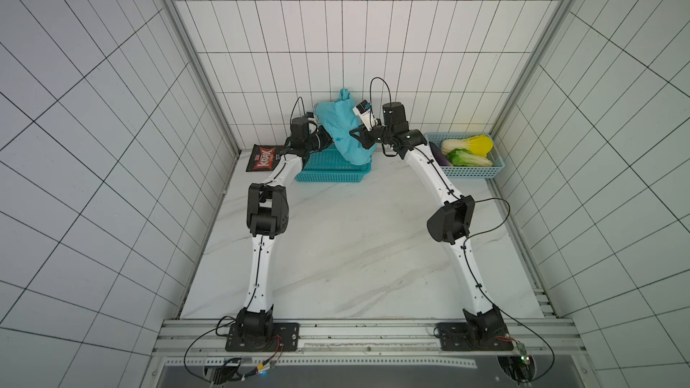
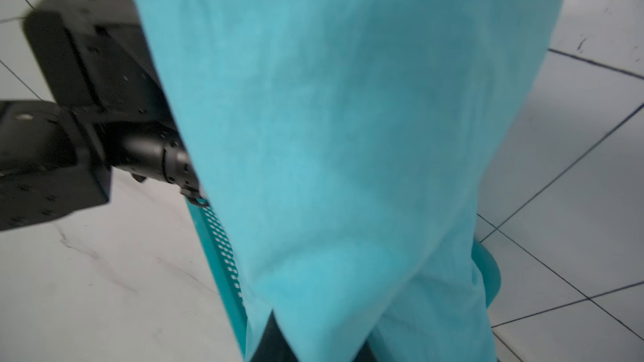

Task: Roll up the long pants
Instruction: Place the long pant in the bin, then reset both arms

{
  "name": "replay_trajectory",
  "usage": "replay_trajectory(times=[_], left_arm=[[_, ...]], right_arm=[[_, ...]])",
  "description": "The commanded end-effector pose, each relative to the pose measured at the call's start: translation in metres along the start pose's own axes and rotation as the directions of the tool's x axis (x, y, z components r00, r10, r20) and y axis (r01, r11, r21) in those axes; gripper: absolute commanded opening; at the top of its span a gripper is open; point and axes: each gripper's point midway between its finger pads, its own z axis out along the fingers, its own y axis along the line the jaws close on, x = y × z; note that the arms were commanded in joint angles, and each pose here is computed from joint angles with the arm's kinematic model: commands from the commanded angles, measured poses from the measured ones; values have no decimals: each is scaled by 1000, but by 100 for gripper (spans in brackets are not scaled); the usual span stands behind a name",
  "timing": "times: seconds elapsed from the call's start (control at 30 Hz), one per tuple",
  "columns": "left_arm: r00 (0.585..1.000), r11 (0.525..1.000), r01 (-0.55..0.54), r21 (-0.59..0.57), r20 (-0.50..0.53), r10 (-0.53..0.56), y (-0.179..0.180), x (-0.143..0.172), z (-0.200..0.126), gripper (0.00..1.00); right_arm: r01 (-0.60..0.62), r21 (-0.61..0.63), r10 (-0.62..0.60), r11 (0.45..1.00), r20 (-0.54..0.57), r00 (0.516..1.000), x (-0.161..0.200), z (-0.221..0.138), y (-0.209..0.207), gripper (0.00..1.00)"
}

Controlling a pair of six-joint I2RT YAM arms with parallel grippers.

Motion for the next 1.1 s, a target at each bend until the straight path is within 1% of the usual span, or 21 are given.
replay_trajectory(times=[0.0,0.03,0.1,0.2,0.27,0.33,0.4,0.43,0.47,0.5,0.53,0.63,0.7,0.77,0.83,0.87,0.9,0.97,1.0,1.03,1.07], left_arm=[[998,998,56,-6,26,-56,15,-28,-25,41],[996,997,78,-20,34,-77,26,-32,-34,44],[991,991,125,-43,55,-122,47,-37,-57,55],[979,984,175,-24,113,-172,62,-50,-97,61],[970,980,201,-4,137,-199,63,-55,-122,62],[972,984,178,6,155,-177,54,-58,-140,62],[981,991,135,19,140,-136,33,-56,-150,63],[984,993,116,34,129,-120,21,-55,-153,63],[988,995,86,58,122,-93,7,-54,-159,62],[991,995,54,83,119,-64,-7,-53,-163,62],[991,995,42,92,121,-53,-15,-52,-167,63],[991,992,-34,124,136,17,-44,-48,-182,64],[988,988,-83,128,138,65,-56,-42,-192,66],[987,987,-110,114,133,95,-59,-33,-201,66],[985,988,-130,86,127,119,-59,-23,-210,66],[983,988,-142,61,129,133,-57,-17,-215,66],[980,988,-155,27,134,150,-55,-10,-222,66],[971,982,-176,-69,154,185,-47,3,-236,66],[958,968,-193,-158,184,221,-39,8,-247,66],[937,944,-222,-245,213,275,-35,13,-258,67],[902,894,-264,-362,235,362,-29,20,-273,70]], right_arm=[[199,109,-212,974,116,970,-19,13,-20,0],[214,123,-227,969,100,969,-11,19,-24,0],[237,140,-248,961,74,966,3,27,-31,0],[258,108,-265,960,48,963,26,41,-27,0],[254,78,-258,964,40,965,38,48,-23,0],[250,54,-252,967,28,967,50,56,-17,0],[238,42,-239,970,15,971,57,62,-10,0],[229,36,-230,973,11,973,57,63,-6,7],[221,24,-221,975,12,975,53,61,-1,22],[213,5,-213,977,15,977,48,57,5,47],[201,-11,-201,980,16,980,43,53,10,57],[152,-112,-147,982,52,988,13,22,32,67],[136,-191,-129,972,48,990,0,-3,53,79],[134,-260,-132,956,26,991,-10,-34,74,99],[111,-253,-114,961,2,993,-18,-61,82,99],[93,-219,-98,971,-11,995,-22,-76,81,99],[56,-149,-60,987,-24,998,-30,-90,74,99],[-35,-15,35,999,-28,999,-41,-125,56,99],[-82,61,83,995,-18,996,-41,-146,46,99],[-113,146,115,983,-6,993,-36,-165,35,99],[-139,260,136,956,29,990,-30,-191,21,99]])
